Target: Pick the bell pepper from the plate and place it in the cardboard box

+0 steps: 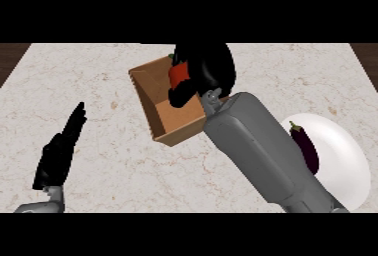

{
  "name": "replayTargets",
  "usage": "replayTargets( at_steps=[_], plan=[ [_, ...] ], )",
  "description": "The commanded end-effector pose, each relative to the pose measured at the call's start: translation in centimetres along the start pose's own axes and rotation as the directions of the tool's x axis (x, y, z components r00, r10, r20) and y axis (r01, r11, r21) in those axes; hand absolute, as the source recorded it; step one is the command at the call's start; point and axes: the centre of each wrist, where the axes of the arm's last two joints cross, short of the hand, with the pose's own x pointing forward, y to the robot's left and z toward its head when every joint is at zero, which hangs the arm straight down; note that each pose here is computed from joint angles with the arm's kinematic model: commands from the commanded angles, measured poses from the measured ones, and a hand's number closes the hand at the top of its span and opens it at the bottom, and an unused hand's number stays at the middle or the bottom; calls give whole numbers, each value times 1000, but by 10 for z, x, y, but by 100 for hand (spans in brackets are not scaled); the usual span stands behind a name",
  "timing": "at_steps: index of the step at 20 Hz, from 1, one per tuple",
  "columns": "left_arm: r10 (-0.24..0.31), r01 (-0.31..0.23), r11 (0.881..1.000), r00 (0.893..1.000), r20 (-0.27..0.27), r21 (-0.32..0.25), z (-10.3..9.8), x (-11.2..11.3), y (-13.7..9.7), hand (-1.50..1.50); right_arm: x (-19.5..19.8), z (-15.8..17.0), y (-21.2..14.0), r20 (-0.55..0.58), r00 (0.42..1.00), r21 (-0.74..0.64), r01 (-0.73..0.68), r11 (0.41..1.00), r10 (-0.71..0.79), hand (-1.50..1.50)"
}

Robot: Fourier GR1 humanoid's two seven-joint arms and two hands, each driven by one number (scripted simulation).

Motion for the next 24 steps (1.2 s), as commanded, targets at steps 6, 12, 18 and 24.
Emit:
replayTargets(
  at_steps=[6,12,18,24],
  plan=[
    [-12,12,999,1000,9,-30,-16,4,9,0,-25,-41,46,-160,986,53,44,998,-35,-150],
    [-9,9,1000,1000,10,9,0,-1,8,0,-48,-43,65,-106,982,-11,159,987,-159,-150],
    [-1,1,1000,1000,25,-4,8,-2,3,0,-46,-50,45,-68,904,-301,386,872,-423,-150],
    [-14,14,1000,1000,-3,11,16,-16,-1,0,-59,-51,13,14,763,-366,605,707,-646,-150]
  ],
)
